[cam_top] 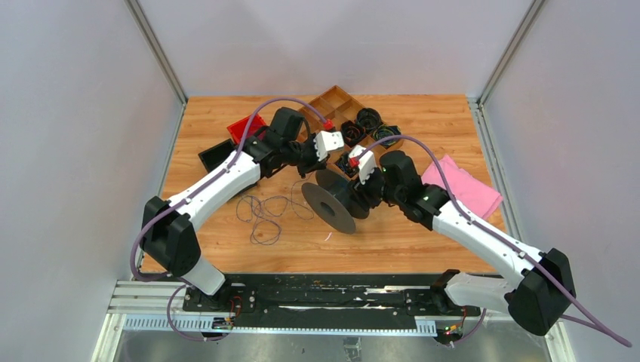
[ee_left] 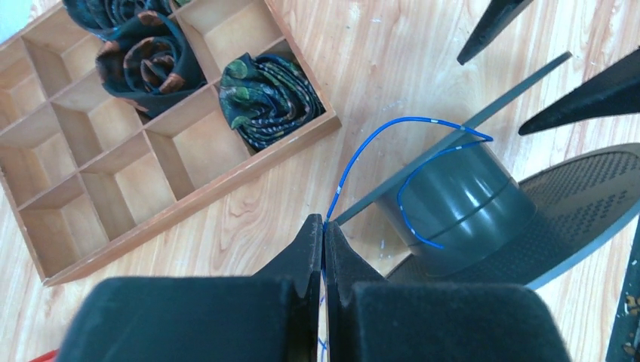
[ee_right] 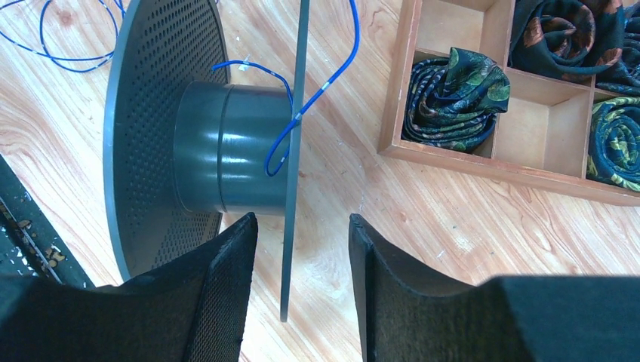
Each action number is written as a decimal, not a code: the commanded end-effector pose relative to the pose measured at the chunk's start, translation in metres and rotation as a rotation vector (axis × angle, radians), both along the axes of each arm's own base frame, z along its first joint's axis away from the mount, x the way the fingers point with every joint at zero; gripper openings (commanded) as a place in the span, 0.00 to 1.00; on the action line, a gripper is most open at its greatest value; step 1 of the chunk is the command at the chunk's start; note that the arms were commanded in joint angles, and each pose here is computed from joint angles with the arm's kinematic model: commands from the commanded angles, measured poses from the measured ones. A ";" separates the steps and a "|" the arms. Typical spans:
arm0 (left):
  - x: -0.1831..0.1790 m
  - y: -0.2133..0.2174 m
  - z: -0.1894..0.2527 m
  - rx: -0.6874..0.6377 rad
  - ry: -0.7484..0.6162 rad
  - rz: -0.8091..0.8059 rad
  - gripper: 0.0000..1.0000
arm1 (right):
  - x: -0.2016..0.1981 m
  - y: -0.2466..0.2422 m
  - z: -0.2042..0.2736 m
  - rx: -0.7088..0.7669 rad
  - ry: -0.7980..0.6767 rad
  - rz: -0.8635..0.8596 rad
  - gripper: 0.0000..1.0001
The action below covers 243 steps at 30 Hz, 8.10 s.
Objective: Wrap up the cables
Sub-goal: Wrap the cable around the cable reel.
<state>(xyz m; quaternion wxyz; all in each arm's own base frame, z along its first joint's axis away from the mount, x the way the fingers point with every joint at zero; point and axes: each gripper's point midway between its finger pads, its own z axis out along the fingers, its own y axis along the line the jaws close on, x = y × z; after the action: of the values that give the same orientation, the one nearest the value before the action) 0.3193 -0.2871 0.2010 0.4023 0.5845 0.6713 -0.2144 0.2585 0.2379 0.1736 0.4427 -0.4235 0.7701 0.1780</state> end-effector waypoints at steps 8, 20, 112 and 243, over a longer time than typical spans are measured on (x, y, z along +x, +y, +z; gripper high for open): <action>-0.002 -0.003 0.007 -0.014 -0.069 0.019 0.00 | 0.002 -0.002 0.018 0.061 -0.033 -0.029 0.52; -0.003 -0.001 0.004 -0.004 -0.076 0.015 0.00 | 0.007 0.011 0.012 0.090 -0.056 -0.031 0.54; 0.008 0.035 -0.011 0.016 -0.104 0.067 0.02 | 0.032 0.012 0.025 0.132 -0.136 0.008 0.01; -0.180 -0.118 0.084 -0.220 0.243 -0.536 0.00 | 0.149 -0.114 0.138 0.122 -0.251 -0.788 0.01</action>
<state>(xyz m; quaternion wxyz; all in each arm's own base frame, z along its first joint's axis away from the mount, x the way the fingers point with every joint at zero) 0.1446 -0.4065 0.2557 0.3002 0.6712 0.5149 -0.4408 0.4063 0.1202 0.2733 0.5233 -0.0853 0.8478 -0.0117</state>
